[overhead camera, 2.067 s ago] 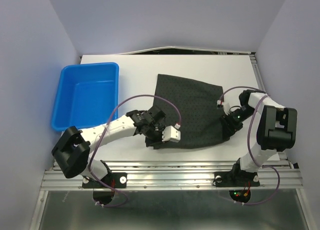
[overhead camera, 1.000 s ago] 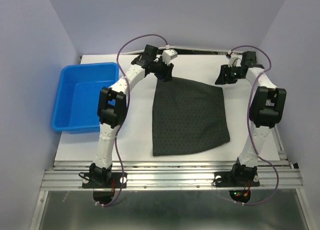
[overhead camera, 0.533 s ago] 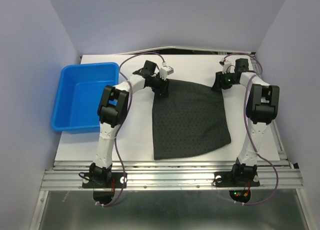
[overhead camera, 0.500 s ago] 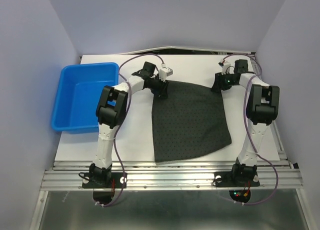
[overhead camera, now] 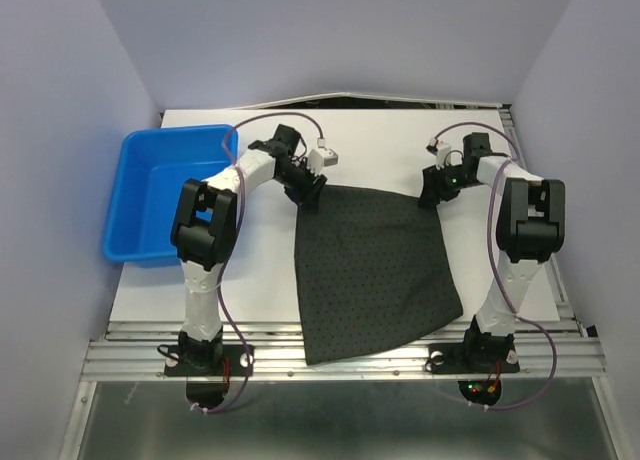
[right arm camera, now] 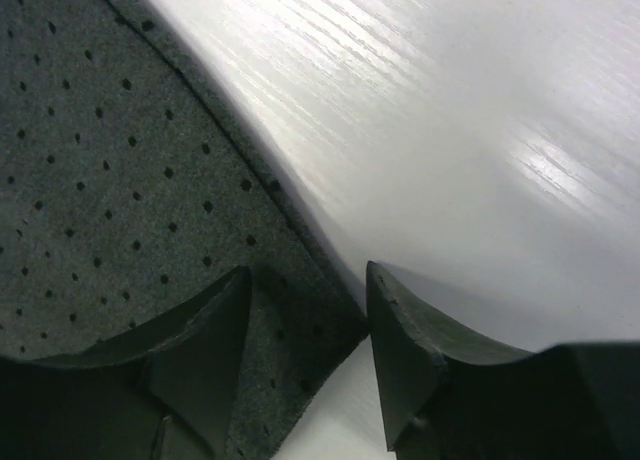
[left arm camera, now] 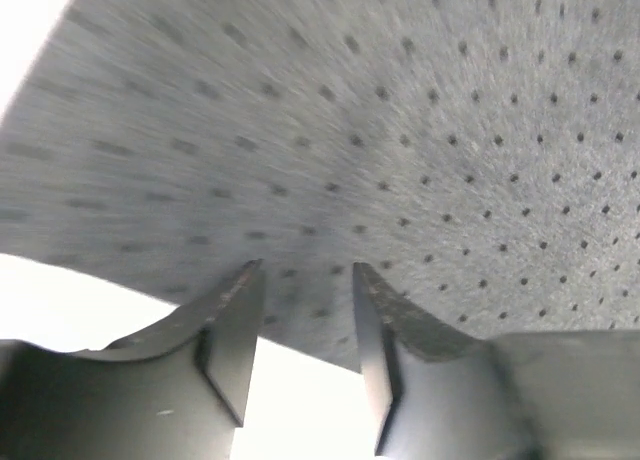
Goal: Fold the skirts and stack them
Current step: Flatten the skirt out
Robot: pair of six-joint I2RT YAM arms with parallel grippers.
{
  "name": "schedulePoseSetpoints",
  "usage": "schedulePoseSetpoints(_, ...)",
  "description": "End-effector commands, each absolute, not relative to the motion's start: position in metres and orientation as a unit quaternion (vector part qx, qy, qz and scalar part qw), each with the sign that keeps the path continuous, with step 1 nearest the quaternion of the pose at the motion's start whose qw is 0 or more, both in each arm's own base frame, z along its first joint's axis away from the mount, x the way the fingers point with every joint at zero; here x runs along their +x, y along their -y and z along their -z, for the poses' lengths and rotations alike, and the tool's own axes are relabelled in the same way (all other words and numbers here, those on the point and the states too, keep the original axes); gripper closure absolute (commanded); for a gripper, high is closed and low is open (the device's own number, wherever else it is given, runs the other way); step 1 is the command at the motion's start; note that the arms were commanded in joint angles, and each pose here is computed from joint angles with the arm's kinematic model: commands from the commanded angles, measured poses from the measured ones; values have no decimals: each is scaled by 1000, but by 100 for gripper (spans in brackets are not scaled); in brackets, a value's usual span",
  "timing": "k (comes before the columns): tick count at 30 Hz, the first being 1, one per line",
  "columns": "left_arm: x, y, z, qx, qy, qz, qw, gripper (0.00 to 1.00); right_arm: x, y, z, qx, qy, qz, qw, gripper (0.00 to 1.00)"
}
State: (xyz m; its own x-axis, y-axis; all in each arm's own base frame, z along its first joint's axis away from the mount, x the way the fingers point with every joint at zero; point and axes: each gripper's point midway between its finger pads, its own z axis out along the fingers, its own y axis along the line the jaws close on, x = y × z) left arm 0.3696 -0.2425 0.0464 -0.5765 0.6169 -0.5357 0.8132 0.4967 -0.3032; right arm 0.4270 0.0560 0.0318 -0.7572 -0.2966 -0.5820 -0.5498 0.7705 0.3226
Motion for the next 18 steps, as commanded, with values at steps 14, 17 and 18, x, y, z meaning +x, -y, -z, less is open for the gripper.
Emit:
schedulePoseSetpoints(14, 468, 245, -67, 466, -824, 212, 245, 44, 454, -48, -37, -305, -893, -251, 214, 40)
schedulePoseSetpoints(17, 468, 241, -54, 468, -827, 206, 233, 43, 439, -52, -27, -329, -889, -254, 193, 40)
schedulePoseSetpoints(18, 468, 240, -51, 468, -829, 204, 229, 43, 436, -51, -24, -334, -888, -255, 188, 41)
